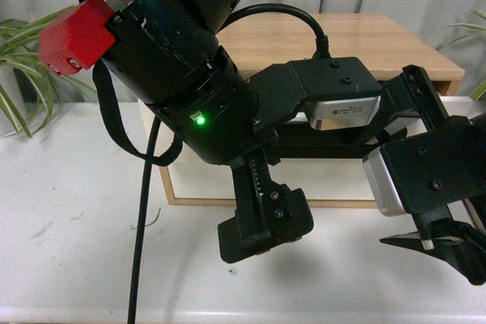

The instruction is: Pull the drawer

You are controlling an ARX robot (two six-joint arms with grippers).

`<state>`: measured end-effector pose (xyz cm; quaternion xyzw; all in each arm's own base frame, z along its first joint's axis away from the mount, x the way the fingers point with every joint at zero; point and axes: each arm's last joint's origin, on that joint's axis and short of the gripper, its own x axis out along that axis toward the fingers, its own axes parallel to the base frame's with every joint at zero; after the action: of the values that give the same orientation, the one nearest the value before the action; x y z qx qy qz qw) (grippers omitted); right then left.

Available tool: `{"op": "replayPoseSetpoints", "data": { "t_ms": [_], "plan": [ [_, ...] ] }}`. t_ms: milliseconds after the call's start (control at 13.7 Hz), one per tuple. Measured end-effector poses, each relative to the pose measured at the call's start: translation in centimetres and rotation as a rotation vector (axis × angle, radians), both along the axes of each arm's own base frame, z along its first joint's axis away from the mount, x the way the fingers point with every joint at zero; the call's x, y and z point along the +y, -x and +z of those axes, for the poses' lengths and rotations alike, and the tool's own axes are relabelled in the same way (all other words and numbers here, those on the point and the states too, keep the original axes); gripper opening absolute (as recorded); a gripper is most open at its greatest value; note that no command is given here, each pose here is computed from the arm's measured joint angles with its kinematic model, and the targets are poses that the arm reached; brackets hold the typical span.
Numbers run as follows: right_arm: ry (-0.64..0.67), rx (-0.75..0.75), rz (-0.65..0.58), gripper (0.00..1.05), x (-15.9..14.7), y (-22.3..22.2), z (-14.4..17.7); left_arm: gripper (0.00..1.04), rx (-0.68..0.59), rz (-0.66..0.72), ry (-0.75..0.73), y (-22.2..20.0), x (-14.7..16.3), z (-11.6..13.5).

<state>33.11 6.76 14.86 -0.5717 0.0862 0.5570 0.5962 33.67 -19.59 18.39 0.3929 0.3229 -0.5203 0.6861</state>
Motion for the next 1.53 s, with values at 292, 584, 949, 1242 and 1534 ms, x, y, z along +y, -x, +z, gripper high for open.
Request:
{"op": "replayPoseSetpoints", "data": {
  "t_ms": [292,584,949,1242,1534],
  "plan": [
    [0.036,0.018,-0.008,0.98,0.0,5.2,0.3,0.98,0.031,-0.026,-0.005,4.0,0.0,0.1],
    [0.042,0.049,0.01,0.98,0.3,6.5,0.7,0.98,0.042,-0.039,-0.001,5.3,0.5,0.3],
    [0.042,0.051,0.02,0.98,0.4,7.3,0.5,0.98,0.044,-0.046,-0.003,5.9,0.8,0.1],
    [0.025,-0.006,0.028,0.98,0.5,7.0,0.1,0.98,0.035,-0.031,0.003,5.8,0.7,0.1],
    [0.017,-0.017,0.032,0.98,0.6,6.9,0.1,0.98,0.04,-0.019,0.011,5.6,0.8,0.4]
  ]
}}
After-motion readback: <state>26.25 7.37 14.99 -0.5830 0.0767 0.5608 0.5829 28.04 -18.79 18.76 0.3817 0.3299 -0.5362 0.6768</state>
